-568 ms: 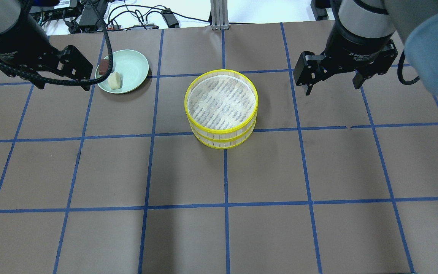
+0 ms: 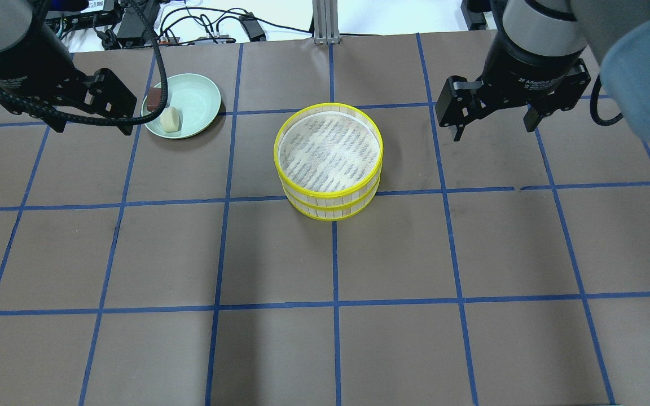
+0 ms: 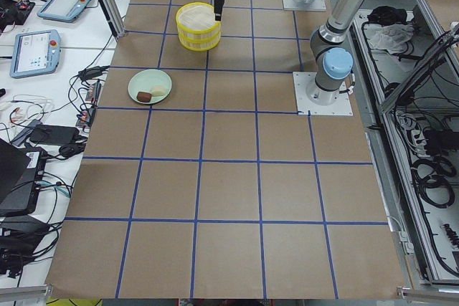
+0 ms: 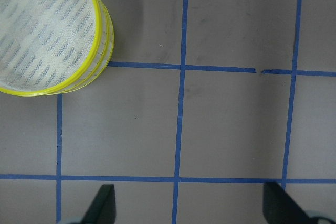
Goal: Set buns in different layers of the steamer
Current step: 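Move the left gripper down toward the white bun on the green plate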
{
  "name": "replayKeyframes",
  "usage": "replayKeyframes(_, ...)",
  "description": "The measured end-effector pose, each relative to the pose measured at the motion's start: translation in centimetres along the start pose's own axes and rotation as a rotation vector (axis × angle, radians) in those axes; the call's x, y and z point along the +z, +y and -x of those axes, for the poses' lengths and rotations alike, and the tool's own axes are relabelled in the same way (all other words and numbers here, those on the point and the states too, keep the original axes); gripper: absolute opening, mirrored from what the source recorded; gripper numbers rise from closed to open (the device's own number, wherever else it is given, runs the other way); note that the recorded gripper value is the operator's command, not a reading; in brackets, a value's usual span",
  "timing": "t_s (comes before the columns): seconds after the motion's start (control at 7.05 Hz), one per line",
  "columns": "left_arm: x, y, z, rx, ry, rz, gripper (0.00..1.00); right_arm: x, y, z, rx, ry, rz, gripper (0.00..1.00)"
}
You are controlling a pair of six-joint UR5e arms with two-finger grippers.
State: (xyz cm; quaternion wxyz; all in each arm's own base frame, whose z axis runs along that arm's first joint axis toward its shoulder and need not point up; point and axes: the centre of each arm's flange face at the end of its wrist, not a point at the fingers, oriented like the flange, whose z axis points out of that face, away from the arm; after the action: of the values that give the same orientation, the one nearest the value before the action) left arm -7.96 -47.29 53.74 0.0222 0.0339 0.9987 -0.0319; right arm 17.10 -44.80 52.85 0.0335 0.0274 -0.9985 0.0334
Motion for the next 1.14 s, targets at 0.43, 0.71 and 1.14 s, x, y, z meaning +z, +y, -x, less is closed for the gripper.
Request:
replayKeyframes(0.43,0.14,-0.15,0.65,-0.015,0.005,0.001,1.0,0.0,-0.01,-0.03,0.0,0.0,0.0,1.0)
replayKeyframes(0.71,0.3,-0.21,0.86,-0.019,0.006,0.005,1.0,0.0,-0.02,-0.05,0.001,0.001,0.0,1.0)
replayKeyframes(1.14,0.62,-0.42,1.03,-0.024,0.008,0.007,1.0,0.0,-0.02,-0.06,0.001,0.001,0.0,1.0)
